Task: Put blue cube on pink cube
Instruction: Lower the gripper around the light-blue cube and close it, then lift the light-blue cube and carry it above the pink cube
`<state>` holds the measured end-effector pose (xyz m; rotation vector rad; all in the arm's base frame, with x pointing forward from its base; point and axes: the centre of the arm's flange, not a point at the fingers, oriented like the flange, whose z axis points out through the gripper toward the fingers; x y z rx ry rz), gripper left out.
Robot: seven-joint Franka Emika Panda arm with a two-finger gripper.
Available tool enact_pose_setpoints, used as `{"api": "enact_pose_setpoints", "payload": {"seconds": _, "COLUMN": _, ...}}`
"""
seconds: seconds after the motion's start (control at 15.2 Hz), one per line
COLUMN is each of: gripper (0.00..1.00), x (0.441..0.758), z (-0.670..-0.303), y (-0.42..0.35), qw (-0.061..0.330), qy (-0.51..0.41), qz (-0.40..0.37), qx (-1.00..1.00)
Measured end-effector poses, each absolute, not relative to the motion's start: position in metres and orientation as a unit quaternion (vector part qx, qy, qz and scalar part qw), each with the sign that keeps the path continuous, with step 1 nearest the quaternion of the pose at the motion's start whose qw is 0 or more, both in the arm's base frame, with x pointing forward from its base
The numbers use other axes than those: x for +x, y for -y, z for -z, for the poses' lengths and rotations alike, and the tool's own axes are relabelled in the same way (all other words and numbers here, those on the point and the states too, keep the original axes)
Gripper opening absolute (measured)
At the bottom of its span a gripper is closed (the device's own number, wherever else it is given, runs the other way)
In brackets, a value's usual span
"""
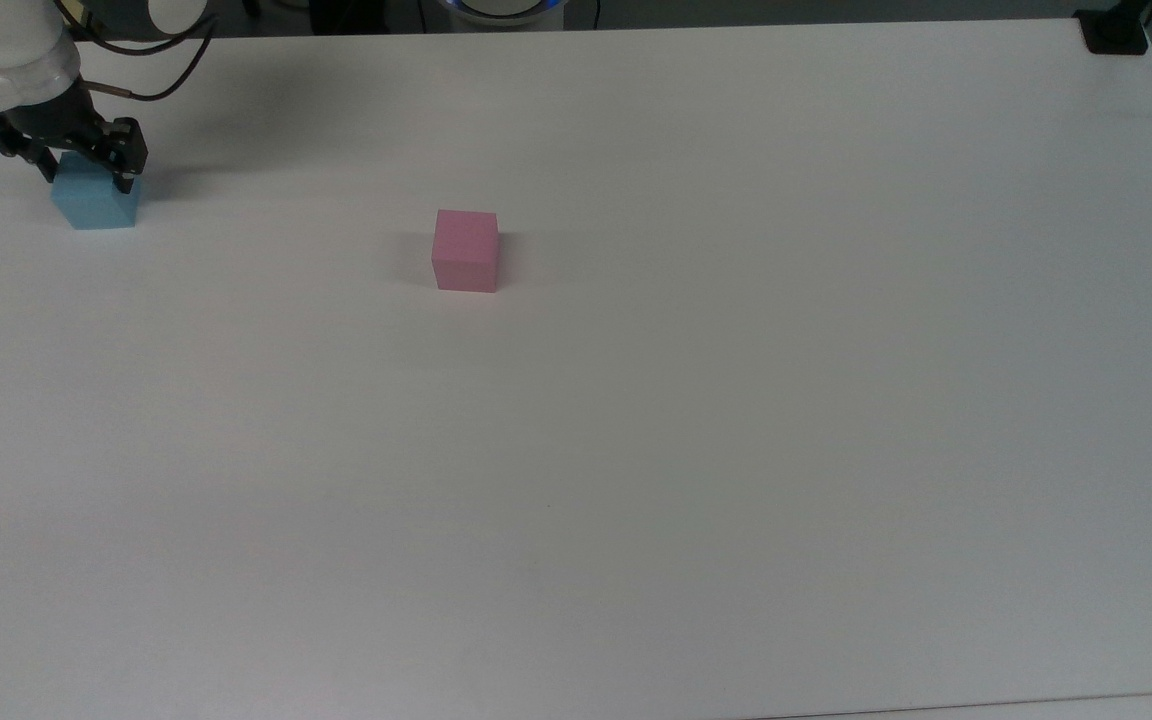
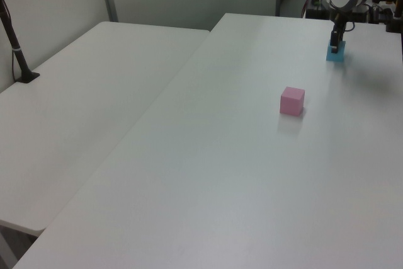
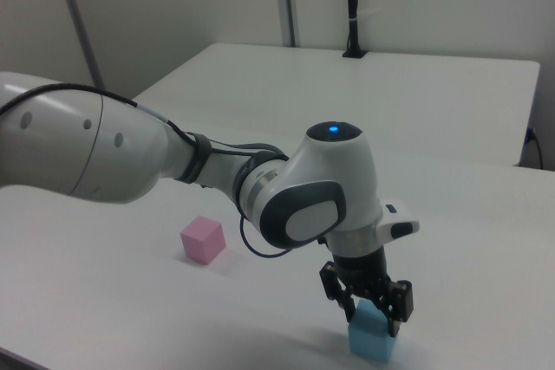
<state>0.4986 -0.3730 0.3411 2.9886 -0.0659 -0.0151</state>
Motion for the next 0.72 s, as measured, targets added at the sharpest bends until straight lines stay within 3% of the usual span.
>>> {"api": "enact_pose_setpoints", "payload": {"seconds": 0.07, "gripper": 0.77, "x": 0.499, "z": -0.341, "y": 0.373, "qw": 0.076, "qy": 0.022, "qz": 0.005, "qx": 0.997}}
{"api": "enact_pose_setpoints", "payload": {"seconds": 0.2, "gripper": 0.63, "x": 0.499, "z": -0.343, "y": 0.373, "qw": 0.077, "qy": 0.024, "qz": 0.003, "qx": 0.997}}
{"api": "enact_pose_setpoints", "payload": {"seconds": 0.46, "gripper": 0.60, "x": 0.495, "z": -0.366, "y": 0.368, "qw": 0.068, "qy": 0.026, "qz": 0.010, "qx": 0.997}}
{"api": "enact_pose_setpoints", "payload": {"seconds": 0.72, "gripper": 0.60, "x": 0.494, "z": -0.417, "y": 0.340, "qw": 0.041, "qy": 0.023, "qz": 0.005, "qx": 0.999}}
